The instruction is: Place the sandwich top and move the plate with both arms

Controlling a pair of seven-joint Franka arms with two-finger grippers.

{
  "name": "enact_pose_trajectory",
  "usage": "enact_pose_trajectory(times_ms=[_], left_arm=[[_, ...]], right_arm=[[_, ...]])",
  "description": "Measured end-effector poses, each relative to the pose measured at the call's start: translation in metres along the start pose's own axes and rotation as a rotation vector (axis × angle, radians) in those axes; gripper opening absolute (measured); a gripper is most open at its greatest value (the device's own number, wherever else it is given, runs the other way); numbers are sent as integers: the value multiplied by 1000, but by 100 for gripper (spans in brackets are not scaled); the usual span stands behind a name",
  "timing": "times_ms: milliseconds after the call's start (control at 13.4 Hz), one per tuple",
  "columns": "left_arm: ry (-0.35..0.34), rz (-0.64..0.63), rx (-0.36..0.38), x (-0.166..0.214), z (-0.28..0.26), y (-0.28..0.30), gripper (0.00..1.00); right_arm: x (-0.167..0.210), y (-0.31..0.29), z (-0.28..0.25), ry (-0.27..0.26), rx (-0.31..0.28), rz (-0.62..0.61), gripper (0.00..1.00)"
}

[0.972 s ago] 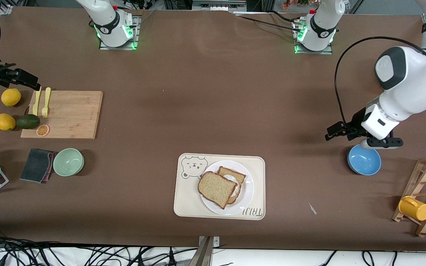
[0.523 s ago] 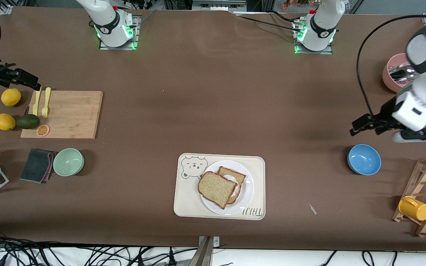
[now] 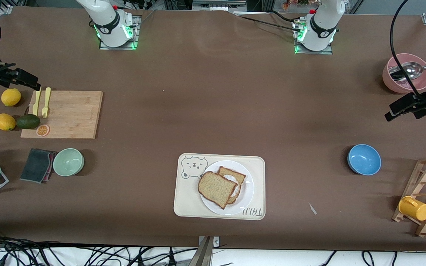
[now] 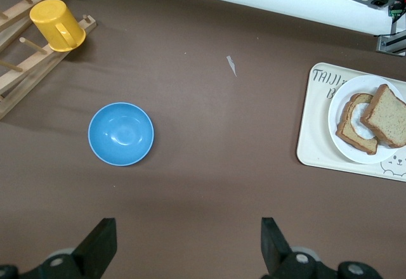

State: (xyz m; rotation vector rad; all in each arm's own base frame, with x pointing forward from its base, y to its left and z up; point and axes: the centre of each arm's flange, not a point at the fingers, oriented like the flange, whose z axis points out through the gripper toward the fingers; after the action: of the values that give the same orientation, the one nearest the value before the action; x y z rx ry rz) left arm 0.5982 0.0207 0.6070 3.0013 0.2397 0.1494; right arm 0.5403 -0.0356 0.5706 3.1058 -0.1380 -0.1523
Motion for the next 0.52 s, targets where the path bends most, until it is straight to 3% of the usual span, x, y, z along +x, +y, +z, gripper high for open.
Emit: enact_pose_trajectory(times_ms=[523], left_arm=[[-10, -11, 25, -3, 1, 8, 100]], right_arm=[[1, 0, -3, 7, 1, -1, 100]])
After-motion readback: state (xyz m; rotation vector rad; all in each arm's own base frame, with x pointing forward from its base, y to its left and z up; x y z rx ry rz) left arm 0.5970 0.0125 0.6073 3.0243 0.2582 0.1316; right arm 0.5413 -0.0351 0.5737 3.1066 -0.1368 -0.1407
